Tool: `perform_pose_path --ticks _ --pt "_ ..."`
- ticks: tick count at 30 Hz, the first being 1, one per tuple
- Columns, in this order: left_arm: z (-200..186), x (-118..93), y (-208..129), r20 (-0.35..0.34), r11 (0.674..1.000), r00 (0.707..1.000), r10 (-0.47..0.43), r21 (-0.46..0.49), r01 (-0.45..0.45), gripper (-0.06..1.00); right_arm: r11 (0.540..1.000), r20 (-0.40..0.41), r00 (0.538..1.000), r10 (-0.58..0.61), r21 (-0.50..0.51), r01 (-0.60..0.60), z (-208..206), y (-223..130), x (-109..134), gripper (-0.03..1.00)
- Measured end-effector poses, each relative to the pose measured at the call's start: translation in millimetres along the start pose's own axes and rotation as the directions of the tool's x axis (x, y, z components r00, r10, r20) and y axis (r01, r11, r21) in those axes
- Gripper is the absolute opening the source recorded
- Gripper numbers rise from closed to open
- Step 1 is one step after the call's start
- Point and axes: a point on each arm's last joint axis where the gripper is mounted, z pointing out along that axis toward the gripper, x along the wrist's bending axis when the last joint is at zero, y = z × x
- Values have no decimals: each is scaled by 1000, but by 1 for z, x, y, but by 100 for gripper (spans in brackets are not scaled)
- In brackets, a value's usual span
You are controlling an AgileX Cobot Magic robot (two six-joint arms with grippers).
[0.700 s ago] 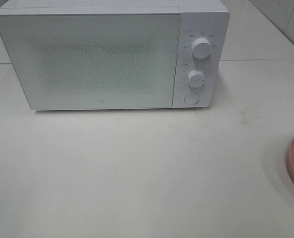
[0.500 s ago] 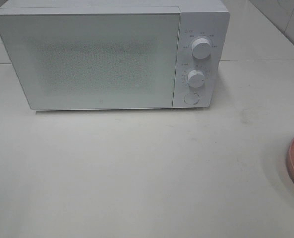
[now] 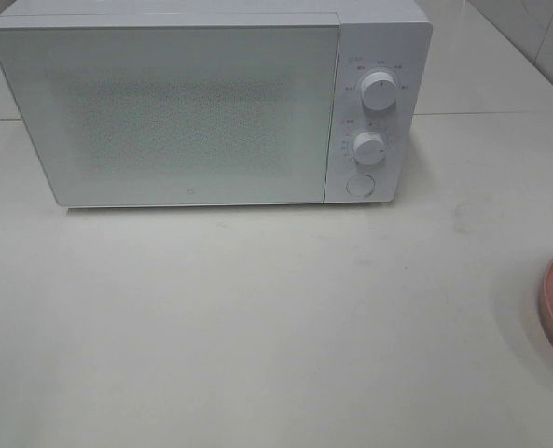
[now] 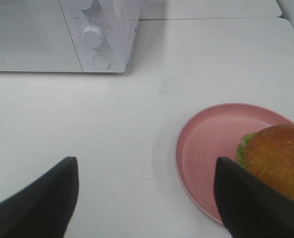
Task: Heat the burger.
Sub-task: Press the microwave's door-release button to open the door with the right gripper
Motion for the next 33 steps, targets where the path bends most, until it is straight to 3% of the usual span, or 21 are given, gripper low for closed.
perform_pose_path --ticks 11,33 --pt "0 0 0 0 1000 1000 0 0 0 77 999 -1 1000 2 -39 -2 0 17 1 74" --pt "0 0 0 0 1000 1000 0 0 0 77 999 15 1000 19 40 -20 64 62 -1 74"
